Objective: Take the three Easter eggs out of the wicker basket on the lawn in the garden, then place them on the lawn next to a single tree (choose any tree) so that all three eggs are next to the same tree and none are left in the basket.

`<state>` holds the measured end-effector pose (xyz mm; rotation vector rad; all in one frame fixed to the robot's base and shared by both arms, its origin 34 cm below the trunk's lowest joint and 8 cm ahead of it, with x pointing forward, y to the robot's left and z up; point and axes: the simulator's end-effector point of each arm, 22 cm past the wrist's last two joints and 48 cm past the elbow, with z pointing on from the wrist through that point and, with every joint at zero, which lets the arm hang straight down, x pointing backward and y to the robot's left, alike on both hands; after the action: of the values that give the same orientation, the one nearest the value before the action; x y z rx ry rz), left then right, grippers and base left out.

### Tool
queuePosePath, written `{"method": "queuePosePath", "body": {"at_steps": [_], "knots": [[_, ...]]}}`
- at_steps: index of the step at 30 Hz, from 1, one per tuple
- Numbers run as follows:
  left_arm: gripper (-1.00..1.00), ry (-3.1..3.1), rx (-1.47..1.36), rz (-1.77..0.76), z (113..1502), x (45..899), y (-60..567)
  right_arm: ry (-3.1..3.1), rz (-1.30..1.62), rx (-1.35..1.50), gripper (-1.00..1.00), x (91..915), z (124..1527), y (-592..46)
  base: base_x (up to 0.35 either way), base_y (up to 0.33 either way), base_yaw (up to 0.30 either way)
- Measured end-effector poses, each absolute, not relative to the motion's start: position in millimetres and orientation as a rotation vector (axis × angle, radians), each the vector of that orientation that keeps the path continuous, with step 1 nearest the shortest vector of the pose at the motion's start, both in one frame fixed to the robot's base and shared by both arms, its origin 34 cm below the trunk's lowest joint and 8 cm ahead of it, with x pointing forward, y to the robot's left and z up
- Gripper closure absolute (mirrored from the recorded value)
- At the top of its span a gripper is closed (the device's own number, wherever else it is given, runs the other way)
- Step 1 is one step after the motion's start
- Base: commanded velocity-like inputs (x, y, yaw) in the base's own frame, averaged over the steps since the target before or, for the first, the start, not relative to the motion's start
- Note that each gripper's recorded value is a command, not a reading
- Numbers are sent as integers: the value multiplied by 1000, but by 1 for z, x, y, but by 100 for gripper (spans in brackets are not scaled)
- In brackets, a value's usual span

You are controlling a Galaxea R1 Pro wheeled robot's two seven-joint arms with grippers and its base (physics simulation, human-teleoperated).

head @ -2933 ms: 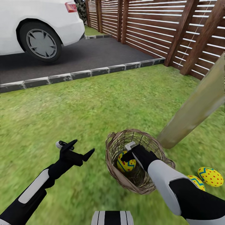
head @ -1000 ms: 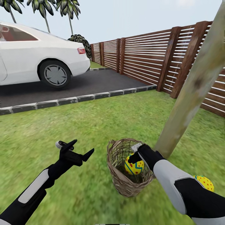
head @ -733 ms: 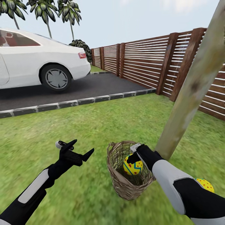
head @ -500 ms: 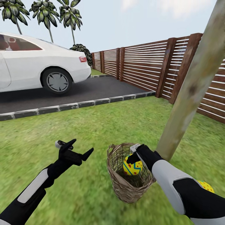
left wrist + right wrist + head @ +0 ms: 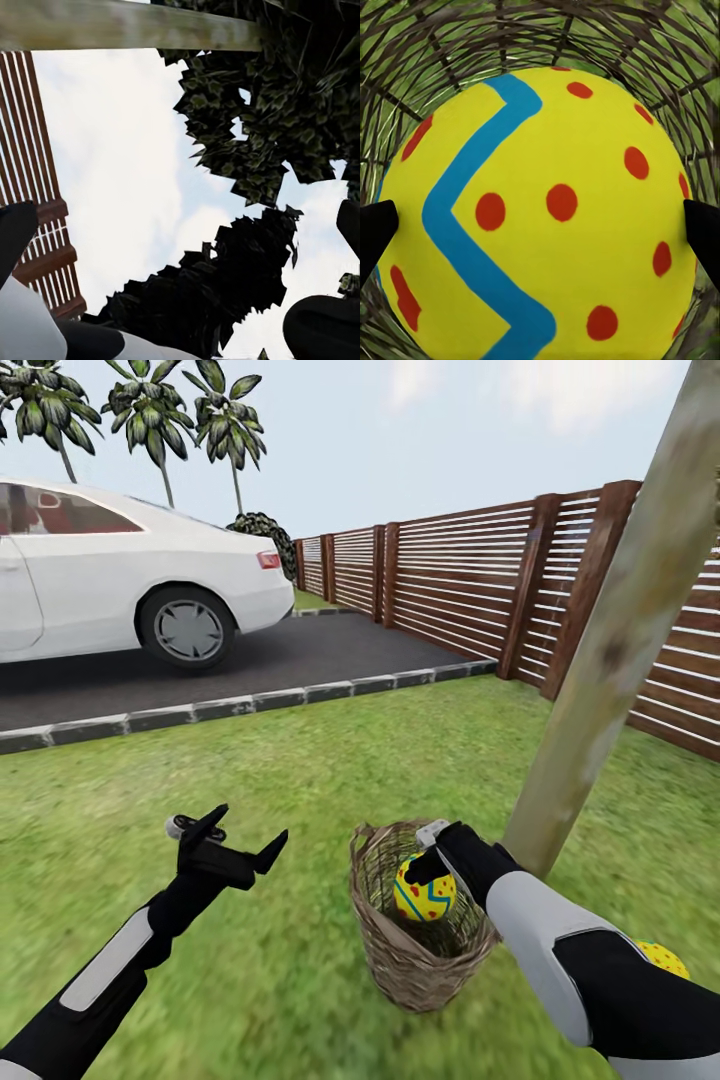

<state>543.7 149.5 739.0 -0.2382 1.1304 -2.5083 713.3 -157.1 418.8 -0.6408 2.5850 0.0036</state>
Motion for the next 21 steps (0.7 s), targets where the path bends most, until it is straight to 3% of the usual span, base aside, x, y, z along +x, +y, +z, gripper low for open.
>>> {"method": "queuePosePath", "body": {"at_steps": [10,15,21], "knots": [[-100,1109,-200,-2515,763,540,149,2562,2,-637,100,720,444,-156,-2,0,0],[-100,1110,-200,-2515,774,543,149,2564,6,-636,100,723,455,-155,-220,0,0],[-100,1114,-213,-2512,784,549,150,2565,0,-629,100,727,468,-160,-18,0,0]]}}
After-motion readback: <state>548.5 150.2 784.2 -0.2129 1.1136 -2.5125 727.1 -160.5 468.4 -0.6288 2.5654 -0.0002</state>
